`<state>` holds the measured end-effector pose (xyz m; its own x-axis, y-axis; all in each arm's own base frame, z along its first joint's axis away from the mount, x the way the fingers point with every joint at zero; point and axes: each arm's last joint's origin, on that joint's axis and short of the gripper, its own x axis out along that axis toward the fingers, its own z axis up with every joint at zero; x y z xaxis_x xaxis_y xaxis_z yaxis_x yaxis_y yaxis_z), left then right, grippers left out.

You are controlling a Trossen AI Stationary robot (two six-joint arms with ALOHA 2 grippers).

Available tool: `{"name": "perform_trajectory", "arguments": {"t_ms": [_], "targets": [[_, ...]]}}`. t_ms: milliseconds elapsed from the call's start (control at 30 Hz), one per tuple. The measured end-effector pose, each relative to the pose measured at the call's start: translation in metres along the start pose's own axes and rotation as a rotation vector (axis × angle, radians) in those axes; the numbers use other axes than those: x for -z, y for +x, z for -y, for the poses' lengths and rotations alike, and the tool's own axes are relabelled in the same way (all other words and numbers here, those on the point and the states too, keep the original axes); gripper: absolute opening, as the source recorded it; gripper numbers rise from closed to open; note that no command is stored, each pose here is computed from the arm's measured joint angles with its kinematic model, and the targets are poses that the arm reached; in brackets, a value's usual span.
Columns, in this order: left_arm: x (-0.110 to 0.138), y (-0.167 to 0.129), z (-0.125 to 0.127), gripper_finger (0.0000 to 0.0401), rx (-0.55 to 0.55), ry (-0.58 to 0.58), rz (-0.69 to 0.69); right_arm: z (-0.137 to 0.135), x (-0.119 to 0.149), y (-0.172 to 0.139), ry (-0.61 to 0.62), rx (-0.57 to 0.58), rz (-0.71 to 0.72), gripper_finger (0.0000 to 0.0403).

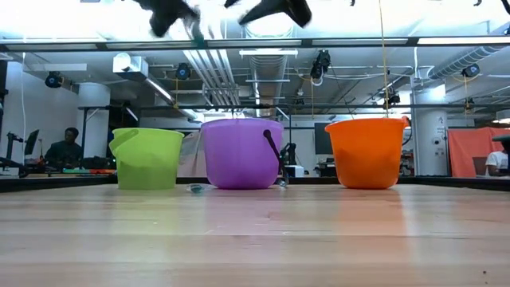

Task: Sort candy by brand, put in halloween buckets
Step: Put the white chocolate into the green bucket, then put the blue gummy into the purple bucket

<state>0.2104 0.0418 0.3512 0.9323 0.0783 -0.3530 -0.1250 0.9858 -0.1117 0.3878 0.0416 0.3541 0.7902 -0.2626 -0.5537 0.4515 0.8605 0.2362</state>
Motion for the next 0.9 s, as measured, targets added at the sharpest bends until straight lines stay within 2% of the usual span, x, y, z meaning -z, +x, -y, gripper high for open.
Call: {"name": "perform_trajectory", "arguments": {"t_ms": [133, 167, 200, 233, 367, 533, 667, 800, 900], "targets": [[0.007, -0.017, -0.026, 0.0025, -0.564, 0.109, -0.333, 0.006, 0.002, 0.001, 0.088, 0.034, -0.032, 0.0192], [0.012, -0.019, -0.034, 0.0026, -0.643, 0.134, -0.423, 0.005, 0.002, 0.001, 0.093, 0.031, -0.028, 0.0197], [0.016, -0.021, -0.042, 0.0026, -0.678, 0.142, -0.497, 0.005, 0.001, 0.001, 0.095, 0.026, -0.023, 0.0201], [0.02, -0.022, -0.05, 0.0024, -0.678, 0.128, -0.555, 0.004, 0.001, 0.001, 0.097, 0.022, -0.018, 0.0203], [0.044, -0.012, -0.086, 0.0018, -0.568, 0.01, -0.67, 0.002, 0.001, 0.0, 0.096, 0.016, -0.017, 0.0207], [0.066, -0.002, -0.119, 0.0049, -0.601, -0.088, -0.79, 0.002, 0.002, 0.0, 0.122, 0.008, -0.024, 0.0208], [0.072, 0.006, -0.125, 0.0097, -0.506, -0.138, -0.817, 0.002, 0.003, 0.0, 0.177, 0.014, -0.03, 0.0208], [0.07, 0.009, -0.128, 0.0143, -0.504, -0.138, -0.822, 0.001, 0.007, 0.01, 0.239, 0.026, -0.042, 0.0208], [0.064, 0.006, -0.127, 0.017, -0.522, -0.167, -0.792, -0.001, 0.016, 0.028, 0.272, 0.031, -0.078, 0.0208]]}}
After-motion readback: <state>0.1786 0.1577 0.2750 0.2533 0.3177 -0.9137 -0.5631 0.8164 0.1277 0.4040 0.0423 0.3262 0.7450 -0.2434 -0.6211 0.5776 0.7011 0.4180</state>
